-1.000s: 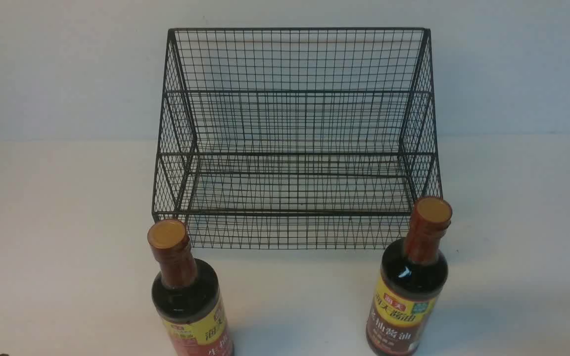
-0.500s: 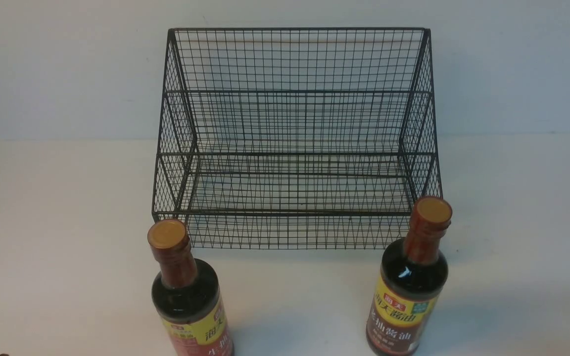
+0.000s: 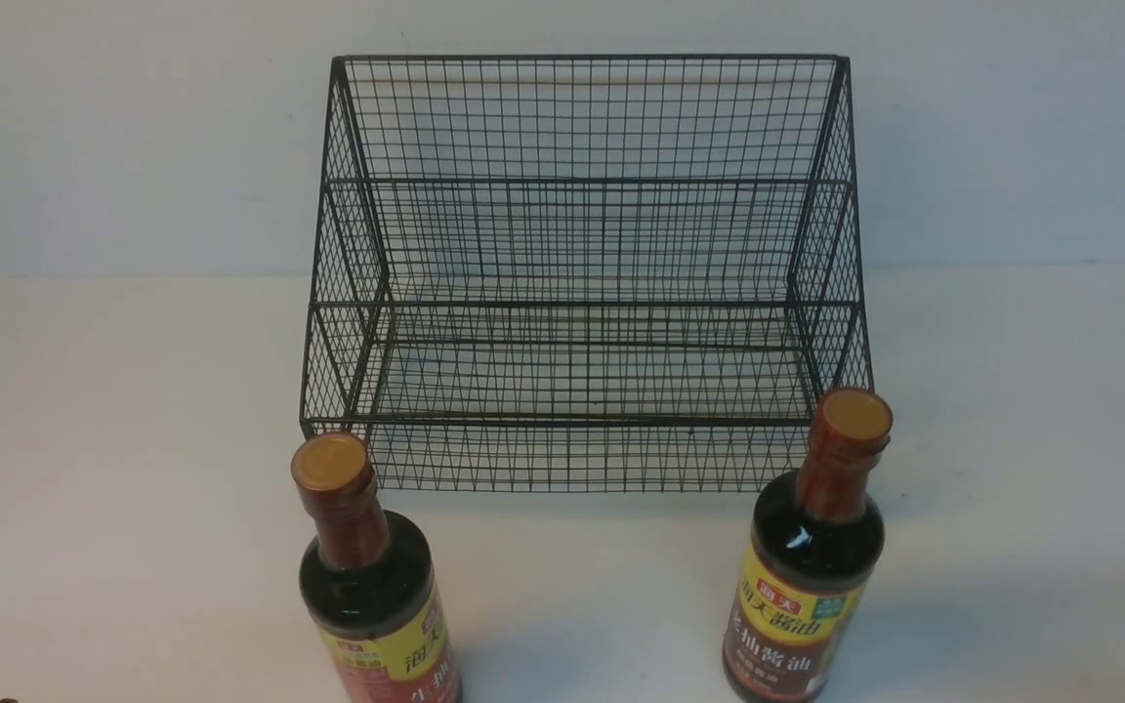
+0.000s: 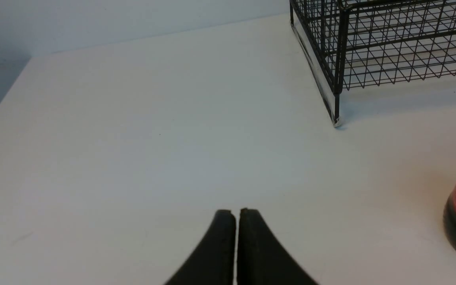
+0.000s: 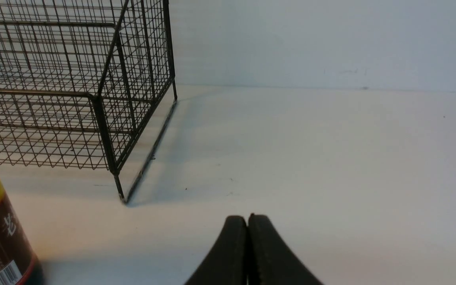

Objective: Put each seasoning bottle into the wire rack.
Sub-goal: Use the left arm to grab the condiment bottle closest to it

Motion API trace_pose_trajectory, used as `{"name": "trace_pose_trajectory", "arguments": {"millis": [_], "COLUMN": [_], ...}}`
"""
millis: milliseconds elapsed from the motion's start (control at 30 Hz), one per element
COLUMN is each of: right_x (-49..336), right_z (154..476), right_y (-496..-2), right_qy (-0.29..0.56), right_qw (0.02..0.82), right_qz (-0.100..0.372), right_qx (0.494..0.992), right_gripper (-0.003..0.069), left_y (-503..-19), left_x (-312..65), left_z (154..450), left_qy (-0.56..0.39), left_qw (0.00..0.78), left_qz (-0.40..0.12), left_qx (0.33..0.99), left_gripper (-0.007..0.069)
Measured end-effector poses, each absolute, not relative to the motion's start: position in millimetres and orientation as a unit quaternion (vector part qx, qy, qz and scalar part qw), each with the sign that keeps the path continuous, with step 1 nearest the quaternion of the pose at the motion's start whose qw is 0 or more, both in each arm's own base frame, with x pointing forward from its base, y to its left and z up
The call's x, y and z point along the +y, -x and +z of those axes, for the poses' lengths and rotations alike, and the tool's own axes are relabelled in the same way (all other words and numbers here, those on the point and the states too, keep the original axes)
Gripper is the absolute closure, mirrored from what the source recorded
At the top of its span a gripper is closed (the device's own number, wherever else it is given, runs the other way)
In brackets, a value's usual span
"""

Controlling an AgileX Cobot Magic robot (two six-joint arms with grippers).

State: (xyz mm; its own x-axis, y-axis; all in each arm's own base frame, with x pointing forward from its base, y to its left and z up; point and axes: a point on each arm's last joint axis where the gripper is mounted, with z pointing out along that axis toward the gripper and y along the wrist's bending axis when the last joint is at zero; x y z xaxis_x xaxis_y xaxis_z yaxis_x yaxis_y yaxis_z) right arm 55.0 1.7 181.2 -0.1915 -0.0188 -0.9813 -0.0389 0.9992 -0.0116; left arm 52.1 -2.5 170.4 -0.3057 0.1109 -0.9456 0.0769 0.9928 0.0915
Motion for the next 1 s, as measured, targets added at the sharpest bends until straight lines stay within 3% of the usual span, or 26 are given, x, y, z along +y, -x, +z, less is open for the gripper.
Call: {"name": "trace_pose_trajectory", "arguments": {"millis": [400,500,533,600,667,700,733,800,833,1000], "right_x": [2,2,2,2,2,2,2,2,2,2], "right_z": [181,181,181,181,181,181,181,181,181,181], "right_y": [-55,-55,-55,-55,-55,-55,-55,-55,-55,-55], "right_qy": [0.019,0.019,0.019,0.019,0.019,0.019,0.019,0.019,0.019,0.012], "right_qw": [0.636,0.636,0.636,0.636,0.636,0.636,0.636,0.636,0.636,0.635], "right_qz": [0.008,0.008,0.008,0.008,0.008,0.008,0.008,0.008,0.008,0.016], "right_qx": [0.772,0.772,0.772,0.772,0.772,0.772,0.772,0.772,0.772,0.772], "right_gripper": [0.0673,0.0673,0.0673,0.0673,0.0673,0.0673,0.0673,0.0673,0.0673,0.0673], "left_y": [-52,-52,-52,-53,-52,-52,-52,-52,-52,-53], "left_x": [-2,-4,-5,-11,-16,-16,-20,-23,-24,-22], "left_z": [170,171,171,174,176,176,179,182,184,195], "left_qy": [-0.058,-0.039,-0.017,0.082,0.148,0.148,0.220,0.272,0.295,0.333], "left_qw": [0.586,0.588,0.590,0.586,0.570,0.570,0.544,0.517,0.505,0.506], "left_qz": [0.014,-0.008,-0.035,-0.151,-0.232,-0.232,-0.318,-0.384,-0.414,-0.464], "left_qx": [0.808,0.808,0.807,0.792,0.774,0.774,0.744,0.714,0.698,0.646], "left_gripper": [0.0630,0.0630,0.0630,0.0630,0.0630,0.0630,0.0630,0.0630,0.0630,0.0630]}}
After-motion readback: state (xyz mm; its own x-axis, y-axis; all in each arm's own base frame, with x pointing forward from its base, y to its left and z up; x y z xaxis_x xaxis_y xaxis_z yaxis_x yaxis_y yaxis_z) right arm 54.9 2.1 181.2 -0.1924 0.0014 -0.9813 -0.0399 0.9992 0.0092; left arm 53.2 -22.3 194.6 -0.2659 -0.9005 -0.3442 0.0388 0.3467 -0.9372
